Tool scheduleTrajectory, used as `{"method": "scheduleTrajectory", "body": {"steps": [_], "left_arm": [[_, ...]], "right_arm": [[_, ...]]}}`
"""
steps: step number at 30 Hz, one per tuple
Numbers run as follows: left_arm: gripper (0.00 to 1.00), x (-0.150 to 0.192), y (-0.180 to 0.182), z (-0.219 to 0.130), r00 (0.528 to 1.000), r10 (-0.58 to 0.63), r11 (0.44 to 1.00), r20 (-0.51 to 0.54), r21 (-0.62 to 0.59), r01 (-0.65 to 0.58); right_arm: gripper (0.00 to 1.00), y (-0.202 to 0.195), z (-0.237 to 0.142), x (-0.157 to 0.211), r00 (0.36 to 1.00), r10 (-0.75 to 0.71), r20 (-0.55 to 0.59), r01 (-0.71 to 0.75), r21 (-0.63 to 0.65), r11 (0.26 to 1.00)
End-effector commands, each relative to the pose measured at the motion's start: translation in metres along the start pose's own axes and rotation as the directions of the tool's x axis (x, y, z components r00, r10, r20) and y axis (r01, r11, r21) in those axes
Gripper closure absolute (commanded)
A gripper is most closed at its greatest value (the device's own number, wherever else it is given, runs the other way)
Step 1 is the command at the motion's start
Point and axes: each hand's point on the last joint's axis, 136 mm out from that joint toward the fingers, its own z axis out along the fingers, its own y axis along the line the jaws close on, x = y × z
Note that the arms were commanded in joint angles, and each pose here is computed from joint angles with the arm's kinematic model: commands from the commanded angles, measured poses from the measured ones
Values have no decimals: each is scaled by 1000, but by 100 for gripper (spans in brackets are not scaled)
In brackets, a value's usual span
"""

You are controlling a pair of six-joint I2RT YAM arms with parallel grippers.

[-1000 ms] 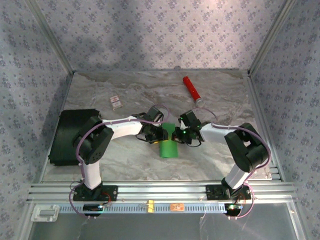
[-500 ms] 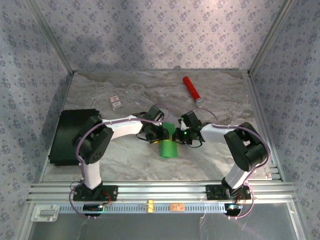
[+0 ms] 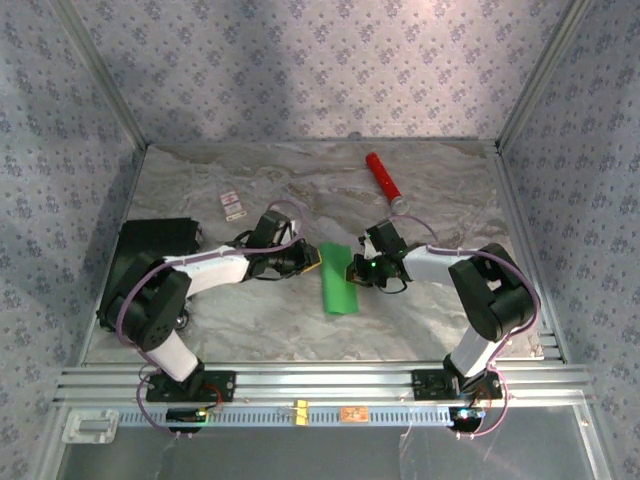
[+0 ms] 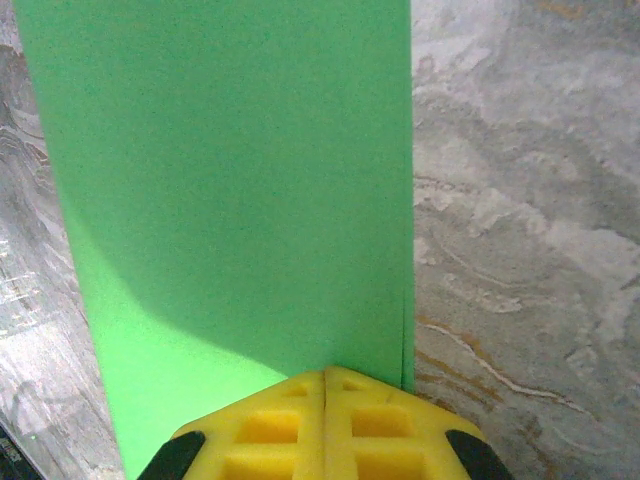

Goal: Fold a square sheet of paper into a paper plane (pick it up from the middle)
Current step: Hold the square sheet of paper at the center of the table, then first fold the square sheet of paper in half at the center of the table.

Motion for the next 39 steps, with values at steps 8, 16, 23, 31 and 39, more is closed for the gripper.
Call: {"method": "scheduleTrajectory", "body": {"steps": [8, 16, 23, 31, 39], "left_arm": [[93, 16, -33, 18, 994, 10, 978, -111, 210, 13], [100, 24, -14, 32, 990, -11, 985, -140, 171, 35], [100, 31, 11, 39, 988, -36, 993, -150, 108, 53], [100, 45, 54, 45, 986, -47, 999, -163, -7, 46], [100, 51, 77, 41, 988, -55, 997, -146, -70, 45]], "right_arm": [[98, -38, 5, 18, 997, 47, -55, -39, 142, 989], [98, -40, 9, 19, 997, 48, -61, -39, 141, 989], [98, -41, 9, 21, 997, 48, -62, -38, 141, 989], [98, -43, 10, 23, 997, 50, -66, -41, 143, 989], [98, -42, 10, 23, 997, 50, -63, -41, 141, 989]]}}
